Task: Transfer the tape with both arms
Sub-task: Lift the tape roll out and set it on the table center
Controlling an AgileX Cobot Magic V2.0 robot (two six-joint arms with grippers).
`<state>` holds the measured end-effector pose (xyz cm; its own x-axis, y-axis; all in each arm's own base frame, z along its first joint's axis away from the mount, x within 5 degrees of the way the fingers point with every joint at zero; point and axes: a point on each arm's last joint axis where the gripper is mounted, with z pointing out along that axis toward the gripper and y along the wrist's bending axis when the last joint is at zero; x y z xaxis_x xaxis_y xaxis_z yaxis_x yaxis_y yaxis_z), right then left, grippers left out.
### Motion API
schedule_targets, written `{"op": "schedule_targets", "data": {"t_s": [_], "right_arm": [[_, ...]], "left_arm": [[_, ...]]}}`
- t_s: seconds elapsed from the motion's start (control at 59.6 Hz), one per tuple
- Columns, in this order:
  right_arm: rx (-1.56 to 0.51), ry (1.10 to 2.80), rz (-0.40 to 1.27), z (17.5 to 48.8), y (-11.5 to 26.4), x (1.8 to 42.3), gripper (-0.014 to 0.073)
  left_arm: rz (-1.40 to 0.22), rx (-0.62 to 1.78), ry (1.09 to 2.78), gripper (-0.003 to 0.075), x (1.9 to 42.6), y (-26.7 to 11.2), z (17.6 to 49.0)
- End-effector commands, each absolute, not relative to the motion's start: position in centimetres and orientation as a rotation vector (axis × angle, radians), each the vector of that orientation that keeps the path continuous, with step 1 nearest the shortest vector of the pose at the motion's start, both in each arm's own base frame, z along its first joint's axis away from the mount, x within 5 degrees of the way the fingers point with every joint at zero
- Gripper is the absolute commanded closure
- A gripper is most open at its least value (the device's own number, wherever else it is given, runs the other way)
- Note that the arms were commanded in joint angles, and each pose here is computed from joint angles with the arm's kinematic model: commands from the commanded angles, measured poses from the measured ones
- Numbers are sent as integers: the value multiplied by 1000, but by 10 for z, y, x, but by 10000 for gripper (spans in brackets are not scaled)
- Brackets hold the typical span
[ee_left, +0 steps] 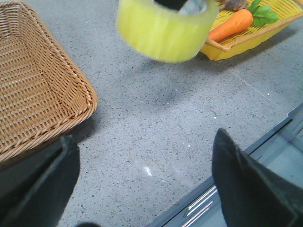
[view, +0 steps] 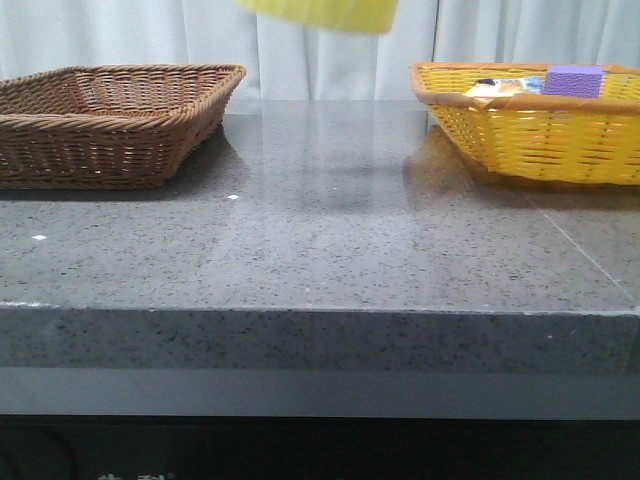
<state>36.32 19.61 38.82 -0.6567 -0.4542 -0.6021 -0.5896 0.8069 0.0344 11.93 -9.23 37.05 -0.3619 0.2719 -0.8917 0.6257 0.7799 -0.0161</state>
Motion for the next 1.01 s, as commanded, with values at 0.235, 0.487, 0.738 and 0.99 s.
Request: {"op": "schedule_targets", "data": {"t_s": [0.235, 0.487, 0.738, 0.99], "right_arm": [[-790, 2341, 200, 374, 208, 382, 451], [-810, 2387, 149, 344, 214, 399, 451], [-813, 2394, 148, 338, 215, 402, 347], [-769, 2379, 184, 365, 211, 391, 212]], "left_arm": [[-475, 646, 1862, 155, 119, -94, 387], [-475, 646, 1862, 155, 119, -94, 387], [-475, 646, 1862, 155, 119, -94, 387], [-475, 646, 1862, 155, 119, -94, 387]]}}
